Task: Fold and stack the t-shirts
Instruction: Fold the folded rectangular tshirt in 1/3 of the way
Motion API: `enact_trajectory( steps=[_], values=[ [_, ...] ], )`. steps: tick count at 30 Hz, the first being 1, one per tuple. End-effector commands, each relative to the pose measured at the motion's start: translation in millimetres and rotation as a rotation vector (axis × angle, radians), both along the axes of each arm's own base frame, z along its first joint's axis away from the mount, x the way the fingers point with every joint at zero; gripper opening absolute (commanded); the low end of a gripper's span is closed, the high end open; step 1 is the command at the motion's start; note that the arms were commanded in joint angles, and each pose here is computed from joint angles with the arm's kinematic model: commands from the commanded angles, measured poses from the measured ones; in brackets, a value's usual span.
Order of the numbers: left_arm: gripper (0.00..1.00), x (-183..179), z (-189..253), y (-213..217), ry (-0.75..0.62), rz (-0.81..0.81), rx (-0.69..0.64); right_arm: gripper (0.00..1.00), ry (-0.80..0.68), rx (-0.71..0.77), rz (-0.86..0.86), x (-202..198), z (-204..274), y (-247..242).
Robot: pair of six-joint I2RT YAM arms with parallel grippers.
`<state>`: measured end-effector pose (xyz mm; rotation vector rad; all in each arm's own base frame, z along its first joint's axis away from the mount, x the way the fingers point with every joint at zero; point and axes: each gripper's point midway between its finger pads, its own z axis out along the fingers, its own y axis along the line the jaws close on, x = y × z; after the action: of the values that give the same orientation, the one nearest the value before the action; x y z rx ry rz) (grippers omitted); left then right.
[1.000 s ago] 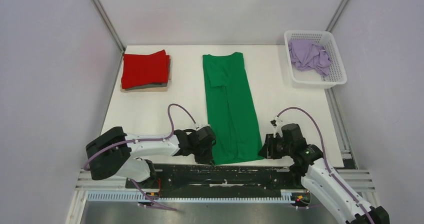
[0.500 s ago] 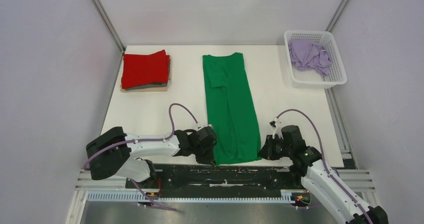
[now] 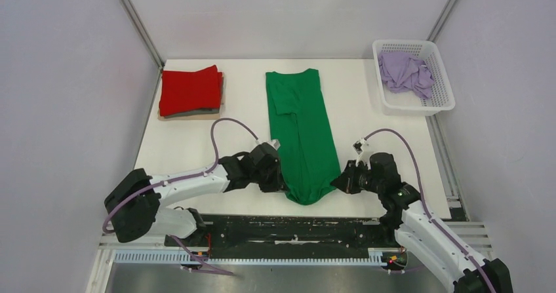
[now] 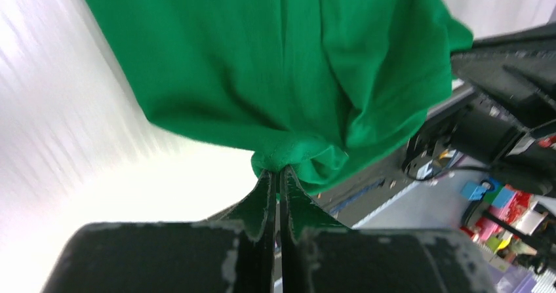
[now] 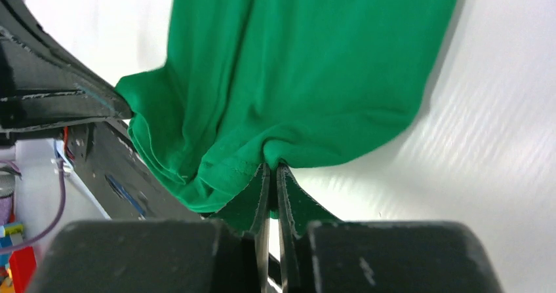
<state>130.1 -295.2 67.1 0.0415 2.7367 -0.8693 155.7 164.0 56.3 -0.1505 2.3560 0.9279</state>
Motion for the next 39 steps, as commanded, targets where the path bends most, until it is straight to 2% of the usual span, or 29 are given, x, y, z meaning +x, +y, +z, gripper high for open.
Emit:
enact_trajectory(
  steps=[1,7,13,23,30,39],
  values=[
    [0.02,47.1,33.5,-11.7,-0.143,-0.013,-0.084,0.06,-0.178,0.093,-0.048,44.5,47.6,15.4],
    [0.02,102.9,54.2,-1.0,-0.245,0.061,-0.104,0.05,-0.229,0.064,-0.091,84.5,63.8,21.2],
    [0.02,154.1,54.0,18.0,-0.282,0.147,-0.037,0.05,-0.298,-0.007,-0.171,128.8,79.2,17.8],
    [0.02,222.1,62.1,28.9,-0.330,0.188,0.041,0.05,-0.343,-0.118,-0.219,189.3,86.7,17.4],
    [0.02,254.2,57.0,41.7,-0.317,0.253,0.064,0.05,-0.328,-0.150,-0.245,224.5,77.5,12.2],
    [0.02,278.4,44.1,46.2,-0.286,0.261,0.093,0.05,-0.308,-0.082,-0.222,251.9,68.0,17.1]
  ],
)
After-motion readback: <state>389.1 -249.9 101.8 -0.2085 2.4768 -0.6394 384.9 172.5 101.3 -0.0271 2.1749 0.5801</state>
